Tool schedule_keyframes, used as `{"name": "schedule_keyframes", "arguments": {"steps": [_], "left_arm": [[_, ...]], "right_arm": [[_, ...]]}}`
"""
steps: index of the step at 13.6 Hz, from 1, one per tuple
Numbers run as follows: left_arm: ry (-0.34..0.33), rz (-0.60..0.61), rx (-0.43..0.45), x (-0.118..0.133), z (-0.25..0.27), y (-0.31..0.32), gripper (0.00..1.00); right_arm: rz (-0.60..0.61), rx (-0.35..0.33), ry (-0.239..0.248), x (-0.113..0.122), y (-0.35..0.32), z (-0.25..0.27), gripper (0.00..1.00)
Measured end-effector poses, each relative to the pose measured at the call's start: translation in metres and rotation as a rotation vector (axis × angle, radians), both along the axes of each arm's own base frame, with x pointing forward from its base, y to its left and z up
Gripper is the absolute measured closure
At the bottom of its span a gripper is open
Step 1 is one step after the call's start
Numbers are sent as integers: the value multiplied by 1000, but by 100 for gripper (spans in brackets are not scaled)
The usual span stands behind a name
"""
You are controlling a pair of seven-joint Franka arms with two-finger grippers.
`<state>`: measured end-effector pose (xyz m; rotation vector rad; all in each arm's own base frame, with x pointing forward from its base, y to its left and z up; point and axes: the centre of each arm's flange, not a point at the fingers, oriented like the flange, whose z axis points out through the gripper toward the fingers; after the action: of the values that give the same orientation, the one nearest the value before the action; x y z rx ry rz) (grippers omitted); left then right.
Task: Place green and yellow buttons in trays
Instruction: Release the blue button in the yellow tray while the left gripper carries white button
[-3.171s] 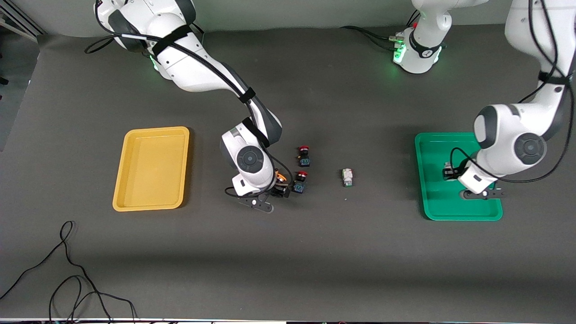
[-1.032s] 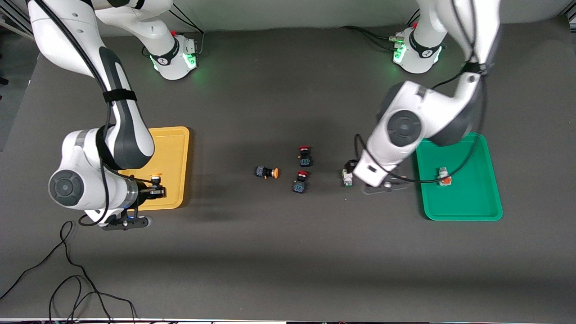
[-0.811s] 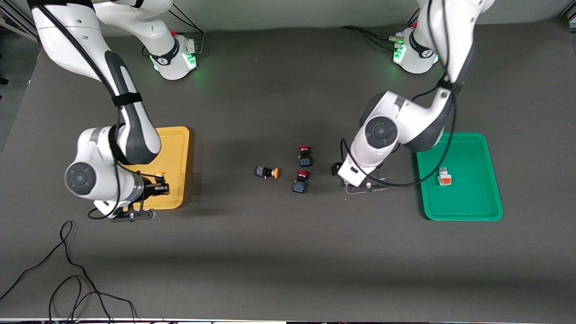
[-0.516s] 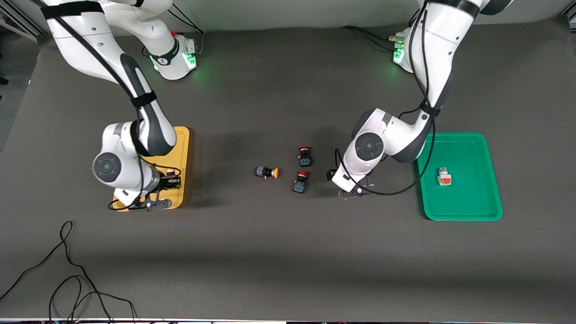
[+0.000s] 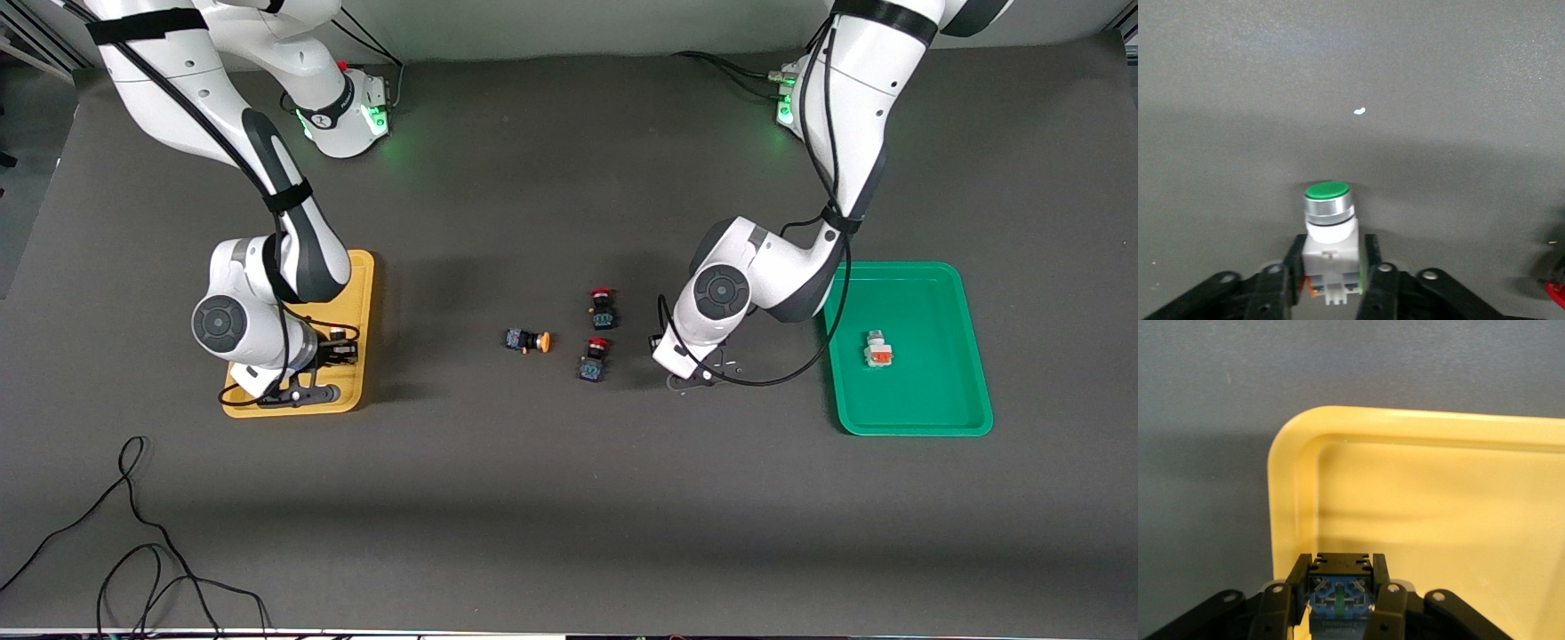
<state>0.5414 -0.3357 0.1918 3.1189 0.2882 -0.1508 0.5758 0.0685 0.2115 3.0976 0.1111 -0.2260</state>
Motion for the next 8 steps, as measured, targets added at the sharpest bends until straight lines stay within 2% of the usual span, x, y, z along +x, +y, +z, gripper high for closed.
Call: {"name": "schedule_keyframes", "arguments": {"steps": [3,4,6,8], "left_arm": [[-9,35,9,10,24,5,67],[-9,51,17,17,48,10,67],[-8,97,29,35,116,36,67],[11,114,12,42,179,75,67]], "right_arm": [[-13,-5,-1,1,-8,0,59],[-13,-5,-1,1,-8,1,55],[-12,-5,-3,1,-8,2,34],[-12,-4,-6,1,-8,3,13]]}}
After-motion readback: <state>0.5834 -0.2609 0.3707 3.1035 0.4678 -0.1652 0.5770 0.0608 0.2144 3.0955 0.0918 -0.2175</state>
